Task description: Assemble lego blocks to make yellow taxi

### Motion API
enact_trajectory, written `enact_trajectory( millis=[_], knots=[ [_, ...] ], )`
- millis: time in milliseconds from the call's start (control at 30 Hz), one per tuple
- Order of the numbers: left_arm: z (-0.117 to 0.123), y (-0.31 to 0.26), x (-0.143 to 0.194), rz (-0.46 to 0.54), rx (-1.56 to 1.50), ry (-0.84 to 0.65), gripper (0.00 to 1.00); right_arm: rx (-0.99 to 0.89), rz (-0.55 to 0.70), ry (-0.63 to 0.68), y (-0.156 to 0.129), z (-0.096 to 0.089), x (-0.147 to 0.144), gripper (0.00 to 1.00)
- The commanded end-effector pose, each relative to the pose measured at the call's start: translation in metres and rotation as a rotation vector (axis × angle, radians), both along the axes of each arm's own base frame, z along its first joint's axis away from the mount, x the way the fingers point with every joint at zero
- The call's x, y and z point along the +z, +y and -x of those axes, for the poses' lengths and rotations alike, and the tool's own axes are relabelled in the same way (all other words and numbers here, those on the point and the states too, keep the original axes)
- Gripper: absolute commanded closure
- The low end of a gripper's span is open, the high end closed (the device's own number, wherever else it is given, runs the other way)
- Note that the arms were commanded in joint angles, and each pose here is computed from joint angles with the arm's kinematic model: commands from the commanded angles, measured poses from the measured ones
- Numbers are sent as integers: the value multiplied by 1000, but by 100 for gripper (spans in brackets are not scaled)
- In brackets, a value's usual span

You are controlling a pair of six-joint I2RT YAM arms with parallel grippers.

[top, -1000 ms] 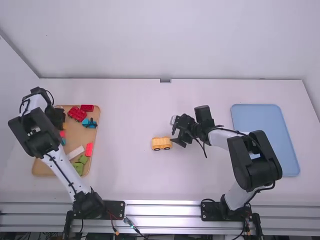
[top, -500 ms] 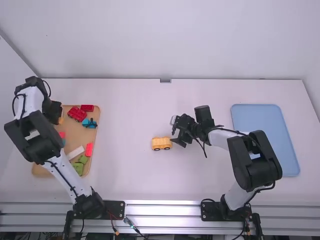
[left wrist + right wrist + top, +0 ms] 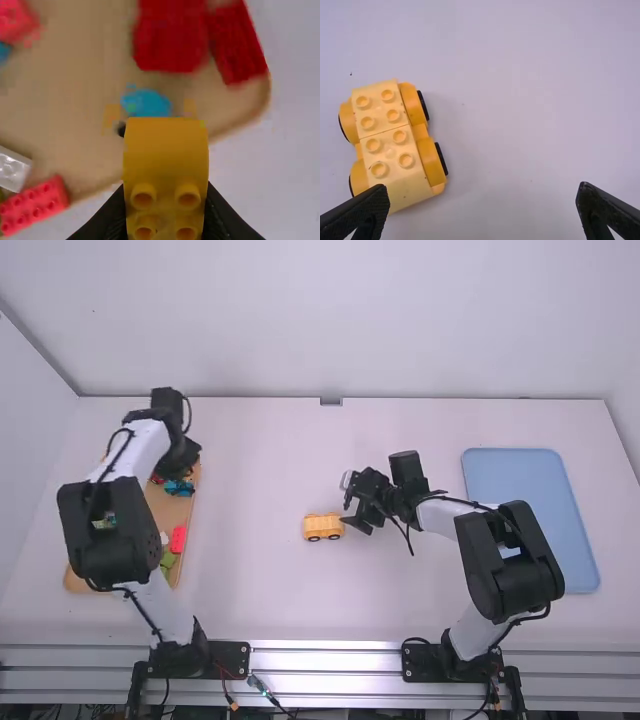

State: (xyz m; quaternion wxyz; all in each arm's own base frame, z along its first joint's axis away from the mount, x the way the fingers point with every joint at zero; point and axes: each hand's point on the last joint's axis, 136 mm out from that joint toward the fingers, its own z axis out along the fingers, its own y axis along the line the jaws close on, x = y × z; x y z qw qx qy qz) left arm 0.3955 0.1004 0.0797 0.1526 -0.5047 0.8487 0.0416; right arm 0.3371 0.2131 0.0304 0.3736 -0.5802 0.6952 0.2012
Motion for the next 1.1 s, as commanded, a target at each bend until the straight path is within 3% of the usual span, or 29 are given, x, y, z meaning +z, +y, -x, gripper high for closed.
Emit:
enact_trajectory(
  millis=[0,167,300,333,367,567,667,833,1067],
  knots=[
    [3,-41,12,-28,-338,-15,98,4,-15,-23,3,-2,11,1],
    [12,-112,4,-85,-1009,37,98,7,-21,-30,4,-3,13,1],
    [39,-160,-6,-69,-1560,93,91,-13,-38,-26,5,-6,16,1],
    [46,-168,-8,-68,-1675,100,91,-26,-49,-19,6,-8,17,1],
    [54,-180,-11,-78,-1858,96,98,-50,-65,-4,6,-10,19,1],
    [69,-205,-15,-99,-2261,2,98,-56,-73,-9,7,-12,21,1],
    [93,-204,-28,-120,-2568,6,96,-55,-77,-22,8,-14,23,1],
    [105,-201,-45,-149,-2711,-1,93,-63,-88,-32,8,-17,26,1],
    [93,-201,-63,-206,-2581,3,94,-98,-121,-23,10,-23,32,1]
  ],
)
